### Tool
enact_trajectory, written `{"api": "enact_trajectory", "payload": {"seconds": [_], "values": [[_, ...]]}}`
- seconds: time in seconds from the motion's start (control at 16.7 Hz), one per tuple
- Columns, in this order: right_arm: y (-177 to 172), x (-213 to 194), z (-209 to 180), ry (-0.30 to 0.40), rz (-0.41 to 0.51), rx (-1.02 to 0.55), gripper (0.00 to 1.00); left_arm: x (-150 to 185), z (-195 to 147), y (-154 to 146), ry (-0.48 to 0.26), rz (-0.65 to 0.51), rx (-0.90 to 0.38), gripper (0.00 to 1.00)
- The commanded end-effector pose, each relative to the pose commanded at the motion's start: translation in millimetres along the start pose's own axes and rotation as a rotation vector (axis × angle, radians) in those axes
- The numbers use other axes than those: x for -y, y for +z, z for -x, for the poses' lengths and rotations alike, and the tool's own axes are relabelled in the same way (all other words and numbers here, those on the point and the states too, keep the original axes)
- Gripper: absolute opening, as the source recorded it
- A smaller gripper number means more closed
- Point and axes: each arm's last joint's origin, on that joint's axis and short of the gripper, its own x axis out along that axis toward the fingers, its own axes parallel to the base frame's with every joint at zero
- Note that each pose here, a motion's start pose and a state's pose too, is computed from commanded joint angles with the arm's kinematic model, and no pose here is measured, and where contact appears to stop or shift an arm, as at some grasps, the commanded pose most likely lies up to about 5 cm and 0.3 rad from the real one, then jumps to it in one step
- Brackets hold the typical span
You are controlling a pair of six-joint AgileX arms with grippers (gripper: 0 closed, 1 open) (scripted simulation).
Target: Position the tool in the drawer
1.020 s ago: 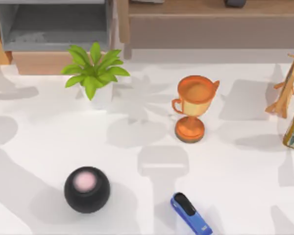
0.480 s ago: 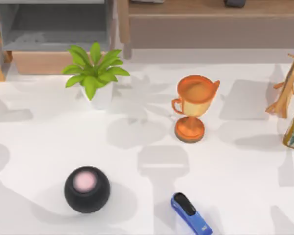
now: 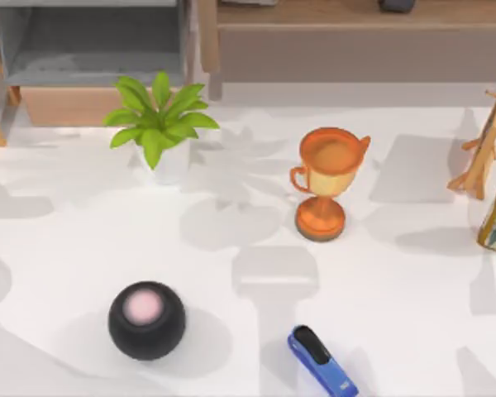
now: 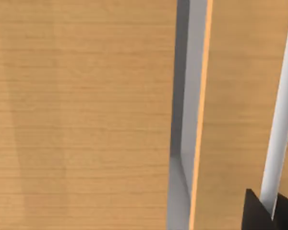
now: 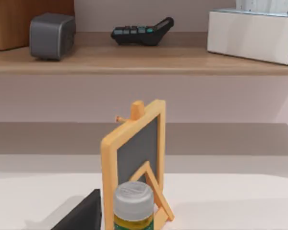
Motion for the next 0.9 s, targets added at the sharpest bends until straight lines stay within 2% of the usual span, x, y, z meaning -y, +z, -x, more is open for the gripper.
{"api": "enact_trajectory", "payload": {"seconds": [0.3,0.66,0.9], "values": [[0.0,0.0,0.0,0.000,0.000,0.000,1.00,8.3,44.4,5.1,-0.032,0.019,0.000,0.00],[0.0,0.0,0.0,0.000,0.000,0.000,1.00,5.3,51.2,4.5,-0.018,0.008,0.004,0.00],[0.0,0.0,0.0,0.000,0.000,0.000,1.00,6.8,80.8,3.6,-0.022,0.011,0.007,0.00]]}}
